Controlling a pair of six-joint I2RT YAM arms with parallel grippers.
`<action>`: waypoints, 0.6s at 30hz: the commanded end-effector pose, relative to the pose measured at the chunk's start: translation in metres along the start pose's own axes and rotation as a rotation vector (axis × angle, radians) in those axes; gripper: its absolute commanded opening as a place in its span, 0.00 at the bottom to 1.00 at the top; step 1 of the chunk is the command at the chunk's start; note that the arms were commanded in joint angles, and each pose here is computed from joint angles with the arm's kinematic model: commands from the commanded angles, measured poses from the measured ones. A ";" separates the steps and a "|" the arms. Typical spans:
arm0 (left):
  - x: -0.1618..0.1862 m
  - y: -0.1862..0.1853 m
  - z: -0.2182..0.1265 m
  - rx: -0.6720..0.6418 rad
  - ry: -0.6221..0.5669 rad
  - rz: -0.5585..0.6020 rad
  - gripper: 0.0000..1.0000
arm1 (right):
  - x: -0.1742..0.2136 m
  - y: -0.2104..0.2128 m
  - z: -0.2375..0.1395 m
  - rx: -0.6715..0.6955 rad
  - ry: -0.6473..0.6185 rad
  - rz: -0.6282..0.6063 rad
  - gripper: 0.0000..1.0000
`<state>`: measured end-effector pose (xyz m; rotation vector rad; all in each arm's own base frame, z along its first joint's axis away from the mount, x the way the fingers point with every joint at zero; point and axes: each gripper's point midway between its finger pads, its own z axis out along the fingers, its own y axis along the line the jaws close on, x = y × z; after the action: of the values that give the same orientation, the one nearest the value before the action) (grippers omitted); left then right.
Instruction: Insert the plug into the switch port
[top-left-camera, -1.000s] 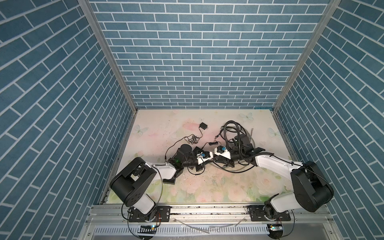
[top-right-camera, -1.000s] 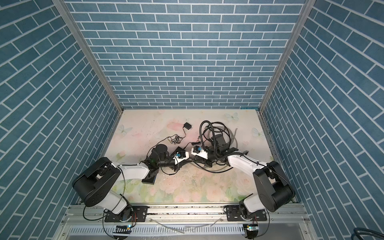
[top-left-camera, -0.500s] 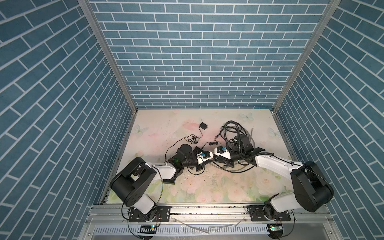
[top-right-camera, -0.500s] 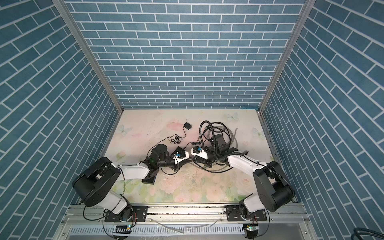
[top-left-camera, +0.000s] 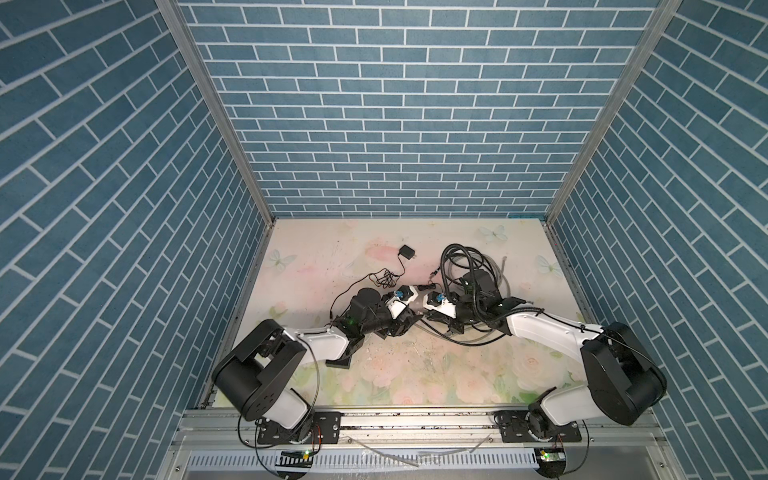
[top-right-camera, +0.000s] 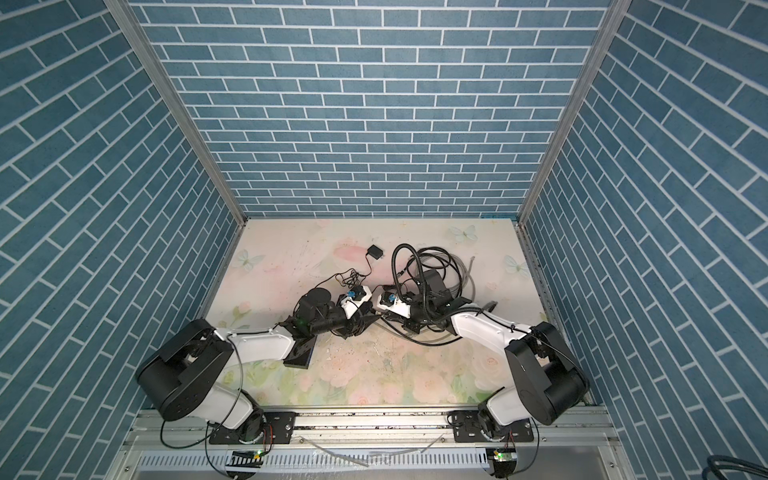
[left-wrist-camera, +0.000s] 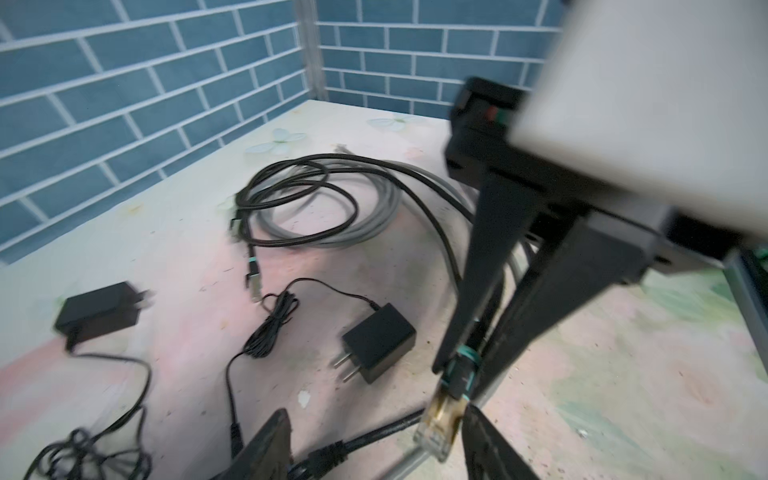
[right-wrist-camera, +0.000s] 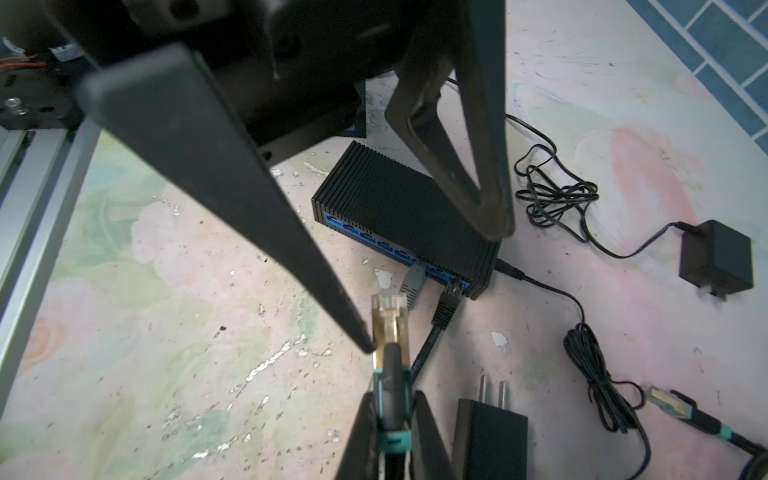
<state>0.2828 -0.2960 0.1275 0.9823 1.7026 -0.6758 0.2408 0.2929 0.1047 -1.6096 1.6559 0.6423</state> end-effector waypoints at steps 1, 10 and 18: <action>0.010 0.029 -0.017 -0.179 0.079 -0.154 0.72 | -0.003 -0.020 0.006 0.120 0.054 0.074 0.00; 0.059 0.070 -0.045 -0.388 0.236 -0.373 0.72 | 0.002 -0.007 0.035 0.144 0.117 0.174 0.00; 0.085 0.083 -0.031 -0.382 0.256 -0.599 0.71 | 0.000 0.007 0.060 0.157 0.166 0.188 0.00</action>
<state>0.3245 -0.1979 0.0641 0.3614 2.2409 -0.5068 0.2308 0.3242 0.0541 -1.5250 1.9452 0.4880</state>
